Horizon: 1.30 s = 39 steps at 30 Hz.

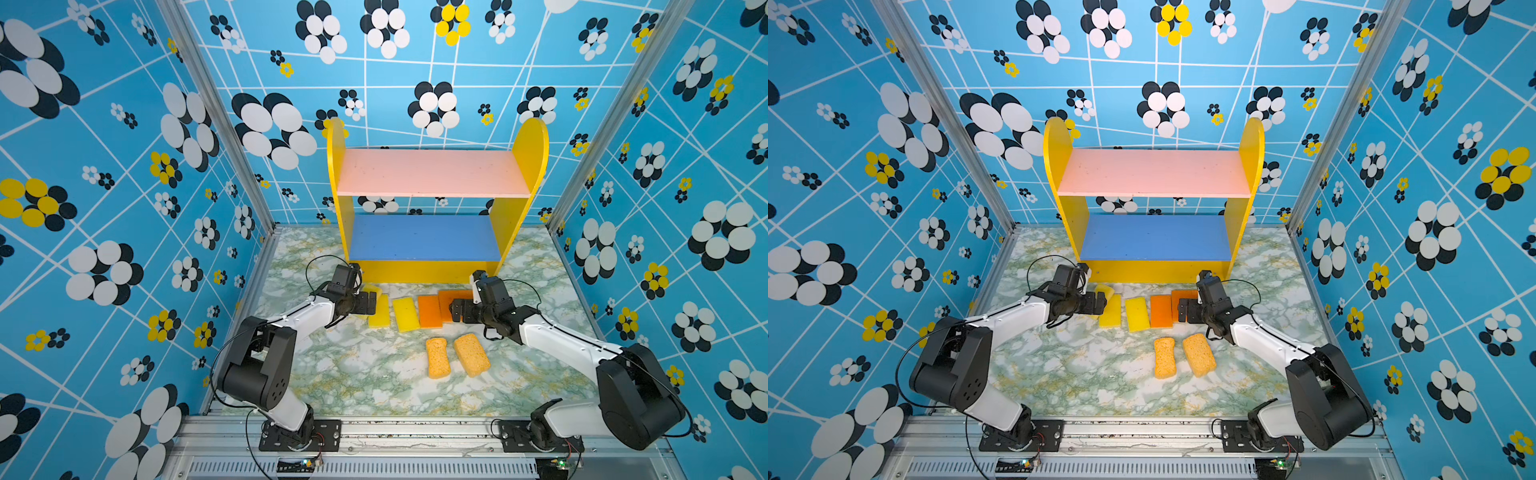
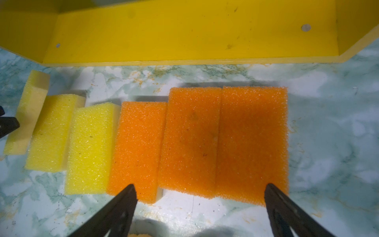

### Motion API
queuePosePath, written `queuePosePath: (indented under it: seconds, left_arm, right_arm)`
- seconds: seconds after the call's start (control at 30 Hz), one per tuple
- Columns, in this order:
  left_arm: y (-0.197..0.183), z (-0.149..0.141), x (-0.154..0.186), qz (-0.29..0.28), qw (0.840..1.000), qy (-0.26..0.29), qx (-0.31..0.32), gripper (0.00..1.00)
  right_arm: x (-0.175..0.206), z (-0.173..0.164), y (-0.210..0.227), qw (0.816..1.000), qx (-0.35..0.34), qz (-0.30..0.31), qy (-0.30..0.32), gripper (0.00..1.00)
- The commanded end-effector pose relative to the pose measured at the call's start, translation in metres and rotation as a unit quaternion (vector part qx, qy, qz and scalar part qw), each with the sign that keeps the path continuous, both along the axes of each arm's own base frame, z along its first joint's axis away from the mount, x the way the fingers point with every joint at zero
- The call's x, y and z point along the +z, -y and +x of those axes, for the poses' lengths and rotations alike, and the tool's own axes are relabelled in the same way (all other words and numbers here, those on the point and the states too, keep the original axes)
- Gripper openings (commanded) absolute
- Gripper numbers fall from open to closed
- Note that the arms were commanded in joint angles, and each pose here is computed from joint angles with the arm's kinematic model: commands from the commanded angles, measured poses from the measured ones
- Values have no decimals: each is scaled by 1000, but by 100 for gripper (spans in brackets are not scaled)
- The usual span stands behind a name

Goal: Arrange cleaning sponges on a shelf
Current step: Pick up the cleaning sponge from the center of the table.

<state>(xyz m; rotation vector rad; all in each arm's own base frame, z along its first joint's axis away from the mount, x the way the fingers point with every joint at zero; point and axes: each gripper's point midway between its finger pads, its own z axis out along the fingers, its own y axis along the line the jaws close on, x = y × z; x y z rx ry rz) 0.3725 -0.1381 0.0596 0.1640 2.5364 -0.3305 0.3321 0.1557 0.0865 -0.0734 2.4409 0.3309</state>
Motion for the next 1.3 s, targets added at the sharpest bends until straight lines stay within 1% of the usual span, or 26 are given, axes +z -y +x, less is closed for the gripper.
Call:
queuePosePath:
  seconds: [0.0, 0.43, 0.5, 0.63, 0.8, 0.9, 1.07, 1.17, 1.27]
  left_arm:
    - [8, 8, -6, -15, 1000, -9, -23, 99]
    - [9, 2, -28, -23, 999, -42, -21, 100]
    - [10, 1, -29, -30, 998, -48, -21, 99]
    - [13, 0, -33, -44, 997, -62, -11, 91]
    - [15, 0, -26, -64, 996, -63, 9, 71]
    - [11, 2, -15, -53, 997, -52, 23, 65]
    - [2, 2, 2, 4, 998, -46, 30, 63]
    - [0, 3, 13, 15, 998, -43, 36, 58]
    - [1, 3, 29, 17, 999, -34, 39, 58]
  right_arm:
    - [3, 0, -6, 1000, 7, 4, 2, 99]
    - [4, 0, -5, 1000, 5, 2, 2, 99]
    - [6, 0, -5, 1000, 5, 3, 5, 99]
    - [7, 1, -6, 1000, 5, 3, 6, 99]
    - [6, 0, -5, 1000, 5, 1, 5, 99]
    - [7, 0, -5, 1000, 5, 1, 5, 99]
    - [7, 1, -6, 1000, 6, 2, 5, 99]
    - [6, 0, -7, 1000, 6, 2, 2, 99]
    - [6, 0, -6, 1000, 6, 1, 3, 99]
